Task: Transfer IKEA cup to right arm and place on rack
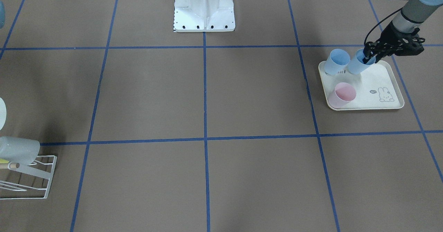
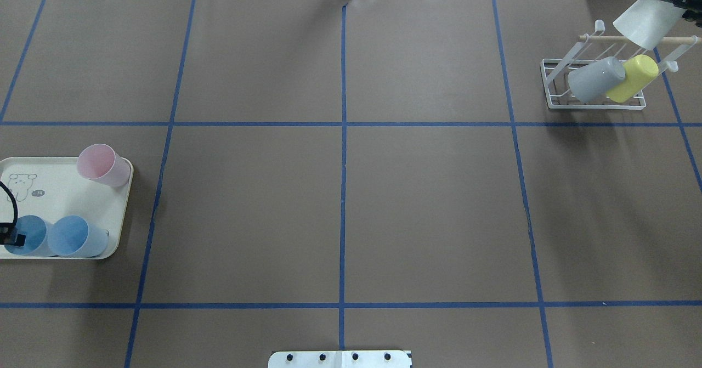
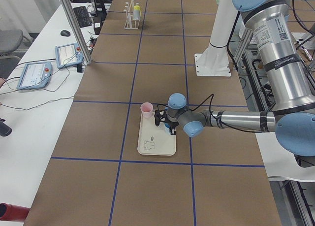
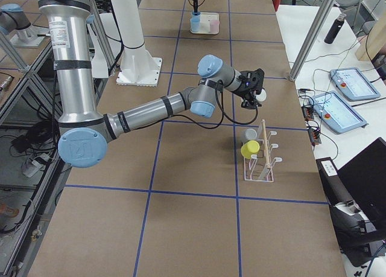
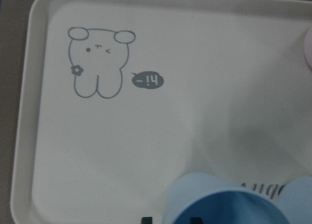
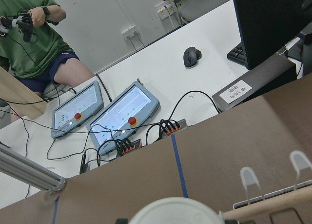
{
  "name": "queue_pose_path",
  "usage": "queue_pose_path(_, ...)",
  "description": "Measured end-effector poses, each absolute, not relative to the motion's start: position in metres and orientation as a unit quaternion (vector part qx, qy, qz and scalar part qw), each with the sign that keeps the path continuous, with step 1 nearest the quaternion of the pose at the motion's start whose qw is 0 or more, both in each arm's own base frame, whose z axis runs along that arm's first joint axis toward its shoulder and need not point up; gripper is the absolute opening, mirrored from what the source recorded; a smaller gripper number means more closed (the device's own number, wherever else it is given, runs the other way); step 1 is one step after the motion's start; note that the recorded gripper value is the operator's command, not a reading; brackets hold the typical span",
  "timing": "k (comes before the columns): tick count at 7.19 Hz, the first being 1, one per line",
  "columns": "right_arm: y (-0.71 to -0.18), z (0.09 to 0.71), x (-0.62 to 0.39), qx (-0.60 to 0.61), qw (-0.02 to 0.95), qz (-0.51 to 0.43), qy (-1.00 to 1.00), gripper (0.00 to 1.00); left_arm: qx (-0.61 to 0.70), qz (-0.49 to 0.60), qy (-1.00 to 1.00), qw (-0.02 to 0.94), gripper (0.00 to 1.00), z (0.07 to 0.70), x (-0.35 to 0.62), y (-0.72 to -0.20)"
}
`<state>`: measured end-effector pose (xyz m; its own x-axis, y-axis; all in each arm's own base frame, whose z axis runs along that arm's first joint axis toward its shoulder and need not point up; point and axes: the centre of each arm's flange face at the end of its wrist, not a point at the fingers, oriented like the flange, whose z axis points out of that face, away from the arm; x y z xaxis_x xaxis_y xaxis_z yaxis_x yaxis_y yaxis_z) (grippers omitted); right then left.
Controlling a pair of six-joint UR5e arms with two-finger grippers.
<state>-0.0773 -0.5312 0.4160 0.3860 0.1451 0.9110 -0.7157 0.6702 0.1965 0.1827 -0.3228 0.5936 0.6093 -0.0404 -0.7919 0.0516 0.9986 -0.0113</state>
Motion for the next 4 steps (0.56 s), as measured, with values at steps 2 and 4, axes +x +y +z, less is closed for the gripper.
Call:
queue_pose_path(2, -0.525, 0.451, -0.065, 0.301, 0.802, 0.259, -0.446, 0.0, 0.022, -0.047, 0.469, 0.882, 0.0, 0.572, 0.141, -0.331)
queue_pose_path(4, -0.518, 0.485, -0.05, 0.296, 0.821, 0.254, -0.417, 0.0, 0.062, -0.072, 0.473, 0.876, 0.0, 0.569, 0.088, -0.339)
